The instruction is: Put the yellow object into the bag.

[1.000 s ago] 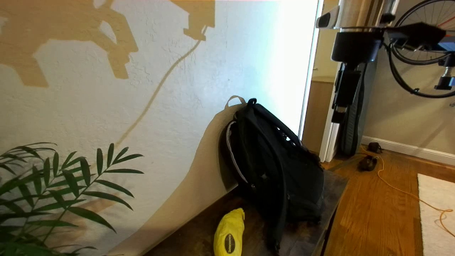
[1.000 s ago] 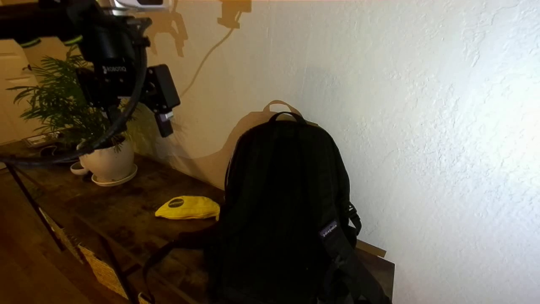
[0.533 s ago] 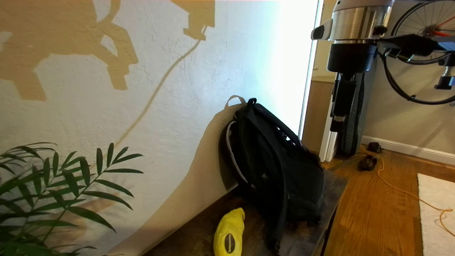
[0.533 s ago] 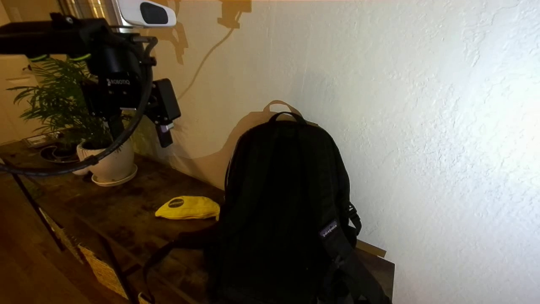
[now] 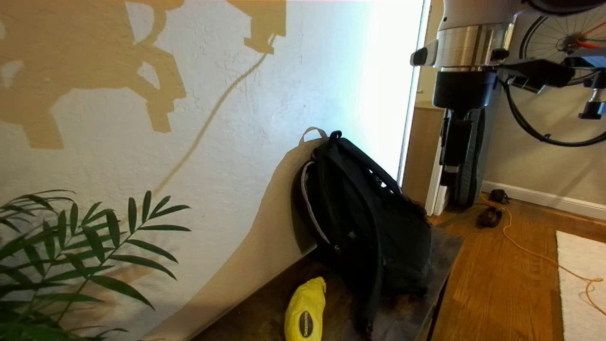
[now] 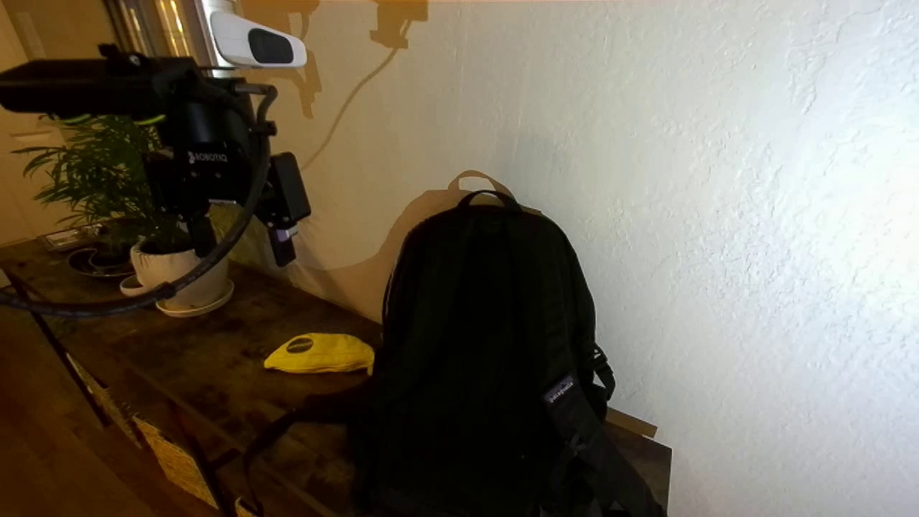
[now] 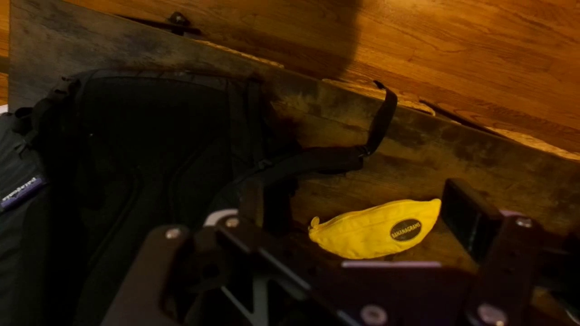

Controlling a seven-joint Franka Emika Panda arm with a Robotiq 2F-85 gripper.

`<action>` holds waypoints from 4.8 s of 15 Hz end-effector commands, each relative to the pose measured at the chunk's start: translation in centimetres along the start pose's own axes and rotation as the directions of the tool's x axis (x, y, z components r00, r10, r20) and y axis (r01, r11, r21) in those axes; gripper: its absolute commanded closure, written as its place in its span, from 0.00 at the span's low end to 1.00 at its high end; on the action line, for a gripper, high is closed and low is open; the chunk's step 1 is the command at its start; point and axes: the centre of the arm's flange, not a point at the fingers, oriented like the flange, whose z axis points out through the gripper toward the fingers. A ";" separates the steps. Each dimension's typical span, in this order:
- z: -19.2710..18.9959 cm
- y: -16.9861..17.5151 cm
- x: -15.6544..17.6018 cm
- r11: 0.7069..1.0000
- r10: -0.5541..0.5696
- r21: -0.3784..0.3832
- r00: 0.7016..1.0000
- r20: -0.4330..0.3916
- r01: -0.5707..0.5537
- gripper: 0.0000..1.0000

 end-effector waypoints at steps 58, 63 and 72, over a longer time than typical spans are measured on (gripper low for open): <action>25.4 -5.3 16.4 0.858 0.489 0.132 0.868 0.088 -0.497 0.00; 28.1 -5.9 18.7 0.757 0.623 0.149 0.771 0.130 -0.636 0.00; 29.6 -7.1 21.6 0.654 0.730 0.134 0.667 0.150 -0.745 0.00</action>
